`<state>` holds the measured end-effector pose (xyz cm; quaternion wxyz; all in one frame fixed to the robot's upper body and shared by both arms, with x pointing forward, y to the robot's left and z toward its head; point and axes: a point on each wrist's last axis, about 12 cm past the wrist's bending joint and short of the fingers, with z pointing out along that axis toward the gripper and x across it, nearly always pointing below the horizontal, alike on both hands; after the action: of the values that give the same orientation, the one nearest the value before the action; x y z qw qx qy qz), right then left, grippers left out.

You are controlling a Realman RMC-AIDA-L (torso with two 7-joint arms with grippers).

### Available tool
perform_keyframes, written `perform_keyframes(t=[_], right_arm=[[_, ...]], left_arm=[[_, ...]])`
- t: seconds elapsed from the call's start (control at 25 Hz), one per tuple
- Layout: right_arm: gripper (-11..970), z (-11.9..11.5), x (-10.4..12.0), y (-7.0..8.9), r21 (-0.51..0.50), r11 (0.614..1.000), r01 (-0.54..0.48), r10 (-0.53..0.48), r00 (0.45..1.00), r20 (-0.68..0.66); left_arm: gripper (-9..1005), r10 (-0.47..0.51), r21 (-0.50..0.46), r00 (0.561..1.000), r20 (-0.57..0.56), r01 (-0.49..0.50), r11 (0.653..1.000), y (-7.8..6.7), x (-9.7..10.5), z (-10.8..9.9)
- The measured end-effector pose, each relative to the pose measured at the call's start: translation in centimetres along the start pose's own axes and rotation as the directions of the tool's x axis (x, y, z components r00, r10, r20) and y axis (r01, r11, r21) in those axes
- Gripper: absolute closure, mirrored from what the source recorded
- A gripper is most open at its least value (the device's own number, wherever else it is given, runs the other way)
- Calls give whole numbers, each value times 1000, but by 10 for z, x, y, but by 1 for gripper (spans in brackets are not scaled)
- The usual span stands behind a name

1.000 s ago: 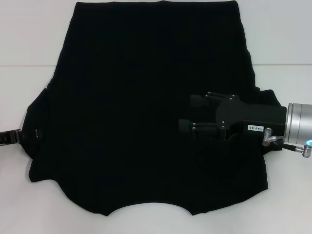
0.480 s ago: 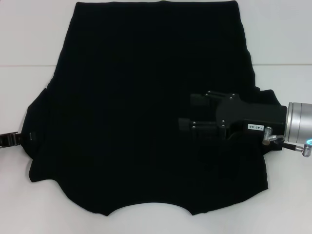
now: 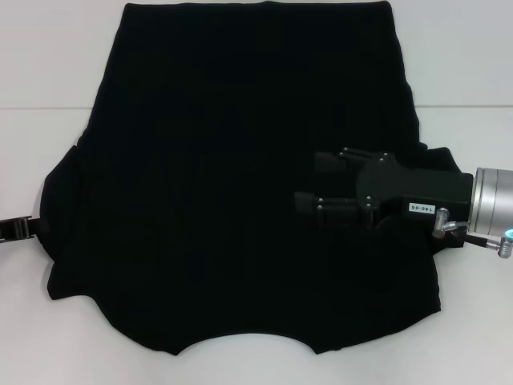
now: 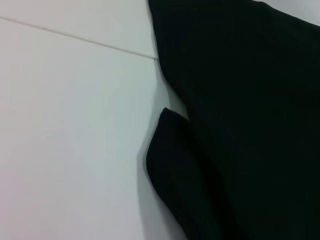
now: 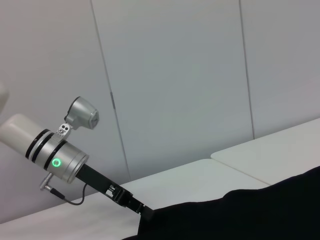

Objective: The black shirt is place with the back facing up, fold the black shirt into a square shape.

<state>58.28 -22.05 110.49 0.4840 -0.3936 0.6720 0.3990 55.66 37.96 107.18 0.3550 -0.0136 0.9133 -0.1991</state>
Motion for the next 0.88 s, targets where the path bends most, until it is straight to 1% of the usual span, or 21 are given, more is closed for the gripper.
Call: perform_keyframes(t=[0.24, 0.44, 0.6, 0.88], right_arm=[[76, 0, 0, 0, 4, 1000, 0, 0, 1000, -1], [76, 1, 0, -2, 19, 1000, -3, 3, 1000, 4], [76, 4, 1, -2, 26, 1000, -5, 5, 1000, 9], [77, 8, 3, -1, 25, 1000, -11, 11, 1000, 20]], left_arm=[[927, -6, -4, 1000, 5, 6, 1000, 2, 1, 0], [993, -29, -15, 999, 22, 30, 999, 7, 4, -5], [993, -40, -20, 999, 34, 41, 999, 11, 7, -9], [993, -53, -26, 997, 49, 54, 998, 15, 8, -12]])
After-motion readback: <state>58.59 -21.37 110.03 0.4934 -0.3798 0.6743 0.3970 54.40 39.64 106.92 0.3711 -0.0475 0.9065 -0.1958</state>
